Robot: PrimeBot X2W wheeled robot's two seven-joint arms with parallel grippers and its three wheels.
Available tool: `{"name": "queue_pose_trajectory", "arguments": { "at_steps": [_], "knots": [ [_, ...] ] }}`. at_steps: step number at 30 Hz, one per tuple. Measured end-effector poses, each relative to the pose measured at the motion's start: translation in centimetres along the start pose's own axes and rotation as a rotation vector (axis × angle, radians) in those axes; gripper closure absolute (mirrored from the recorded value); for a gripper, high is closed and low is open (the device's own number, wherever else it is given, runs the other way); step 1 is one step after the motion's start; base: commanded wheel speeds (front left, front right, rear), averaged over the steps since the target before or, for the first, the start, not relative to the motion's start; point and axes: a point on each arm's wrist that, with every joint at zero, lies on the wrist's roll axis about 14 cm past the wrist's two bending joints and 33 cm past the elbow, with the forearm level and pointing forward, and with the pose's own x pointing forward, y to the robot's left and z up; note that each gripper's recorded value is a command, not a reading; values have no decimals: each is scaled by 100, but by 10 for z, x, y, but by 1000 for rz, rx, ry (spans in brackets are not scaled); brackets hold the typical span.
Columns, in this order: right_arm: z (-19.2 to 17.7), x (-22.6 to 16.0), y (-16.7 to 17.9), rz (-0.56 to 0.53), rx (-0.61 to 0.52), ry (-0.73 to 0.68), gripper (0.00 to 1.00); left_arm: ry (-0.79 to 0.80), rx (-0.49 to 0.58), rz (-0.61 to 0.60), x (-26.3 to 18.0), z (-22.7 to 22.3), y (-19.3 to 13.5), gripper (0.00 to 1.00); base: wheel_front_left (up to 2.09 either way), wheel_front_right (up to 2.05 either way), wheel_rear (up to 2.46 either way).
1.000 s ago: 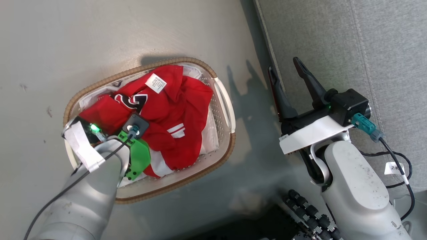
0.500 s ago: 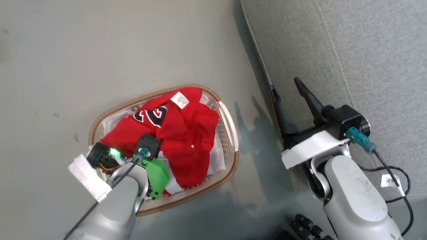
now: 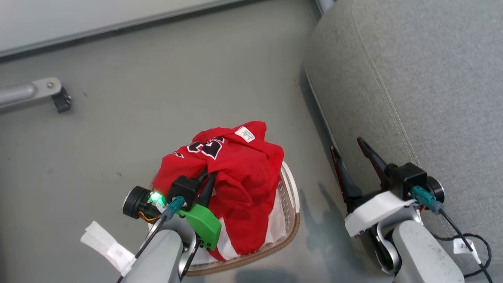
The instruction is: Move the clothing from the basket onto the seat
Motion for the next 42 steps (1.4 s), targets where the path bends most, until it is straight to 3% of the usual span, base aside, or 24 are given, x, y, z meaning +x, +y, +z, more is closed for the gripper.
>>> {"name": "queue_pose_trajectory", "arguments": {
  "at_steps": [15, 26, 31, 36, 42],
  "knots": [
    [28, -39, 35, 66, 0, -77, 0, -412, -22, 113, -67, 130, 3, 100, 0, 0, 0],
    [32, -59, 56, 118, -13, -96, 0, -594, -44, 101, -103, 184, -11, 100, 0, 0, 0],
    [36, -60, 87, 225, -52, -107, 0, -607, -29, 98, -109, 187, -16, 100, 0, 0, 0],
    [71, -53, 137, 400, -120, -206, 0, -601, -30, 95, -110, 184, -18, 100, 0, 0, 0],
    [84, -45, 175, 553, -279, -244, 0, -590, -36, 94, -112, 180, -20, 100, 0, 0, 0]
  ]
}}
